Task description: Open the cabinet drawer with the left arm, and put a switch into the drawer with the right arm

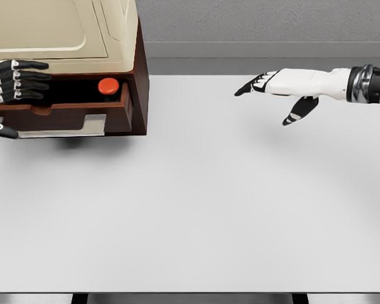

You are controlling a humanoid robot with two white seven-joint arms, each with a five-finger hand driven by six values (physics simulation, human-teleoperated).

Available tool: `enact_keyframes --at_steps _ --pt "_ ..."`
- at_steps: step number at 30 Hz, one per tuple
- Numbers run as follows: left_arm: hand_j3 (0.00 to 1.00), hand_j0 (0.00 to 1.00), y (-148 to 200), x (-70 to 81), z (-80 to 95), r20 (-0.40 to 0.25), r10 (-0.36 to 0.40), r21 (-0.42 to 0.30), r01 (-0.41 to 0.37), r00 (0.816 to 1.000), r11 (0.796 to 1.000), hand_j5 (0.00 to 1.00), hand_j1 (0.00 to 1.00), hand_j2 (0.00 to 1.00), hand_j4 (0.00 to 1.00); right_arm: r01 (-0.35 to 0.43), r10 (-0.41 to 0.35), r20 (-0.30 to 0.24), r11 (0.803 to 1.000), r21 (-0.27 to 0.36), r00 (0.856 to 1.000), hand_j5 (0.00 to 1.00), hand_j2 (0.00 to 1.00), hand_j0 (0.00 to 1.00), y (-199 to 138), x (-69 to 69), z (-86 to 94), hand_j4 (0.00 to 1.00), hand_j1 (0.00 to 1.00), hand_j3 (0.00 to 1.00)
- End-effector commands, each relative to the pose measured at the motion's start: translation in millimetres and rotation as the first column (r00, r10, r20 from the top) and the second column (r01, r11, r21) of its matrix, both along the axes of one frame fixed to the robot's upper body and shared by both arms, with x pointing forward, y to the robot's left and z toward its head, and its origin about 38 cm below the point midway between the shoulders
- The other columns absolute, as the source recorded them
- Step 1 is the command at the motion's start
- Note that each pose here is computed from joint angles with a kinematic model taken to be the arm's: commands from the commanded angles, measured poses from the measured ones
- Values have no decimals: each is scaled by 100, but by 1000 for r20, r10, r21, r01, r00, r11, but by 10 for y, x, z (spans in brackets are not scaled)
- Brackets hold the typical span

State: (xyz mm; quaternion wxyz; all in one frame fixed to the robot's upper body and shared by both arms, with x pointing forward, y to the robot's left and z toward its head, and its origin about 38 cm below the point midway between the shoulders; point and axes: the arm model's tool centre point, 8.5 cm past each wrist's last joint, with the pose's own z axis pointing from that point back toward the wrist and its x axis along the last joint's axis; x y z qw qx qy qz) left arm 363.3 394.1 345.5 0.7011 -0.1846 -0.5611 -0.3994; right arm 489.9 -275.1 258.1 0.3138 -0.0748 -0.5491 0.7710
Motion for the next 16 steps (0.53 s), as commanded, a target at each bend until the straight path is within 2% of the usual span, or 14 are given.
enact_keyframes --at_steps 1,3,4,5,7,12,16 --pt "100 100 46 -34 97 -11 13 -40 -13 1000 999 100 100 100 100 1 -1 -1 1000 8 1000 100 100 100 8 3 10 100 100 100" --pt "100 100 -20 -1 84 -1 -4 -61 4 1000 998 100 100 100 100 2 -2 -2 1000 8 1000 100 100 100 7 1 3 100 100 100" --pt "100 100 -173 71 70 22 -41 -103 43 999 994 100 100 100 100 2 -2 -2 1000 8 1000 100 100 100 7 1 2 100 100 100" --pt "100 100 -410 167 56 54 -95 -170 103 994 980 100 100 100 100 2 -2 -2 1000 8 1000 100 100 100 7 1 2 100 100 100" --pt "100 100 -609 232 28 72 -138 -223 151 988 963 100 100 100 100 2 -2 -2 1000 8 1000 100 100 100 7 1 2 100 100 100" --pt "100 100 -769 264 -110 54 -172 -262 180 984 948 100 100 100 100 2 -2 -7 1000 8 1000 100 100 100 5 -5 -20 100 100 100" --pt "100 100 -838 279 -135 56 -186 -279 194 981 940 100 100 100 100 -1 1 -7 1000 10 1000 100 100 100 20 -4 -22 100 100 100"
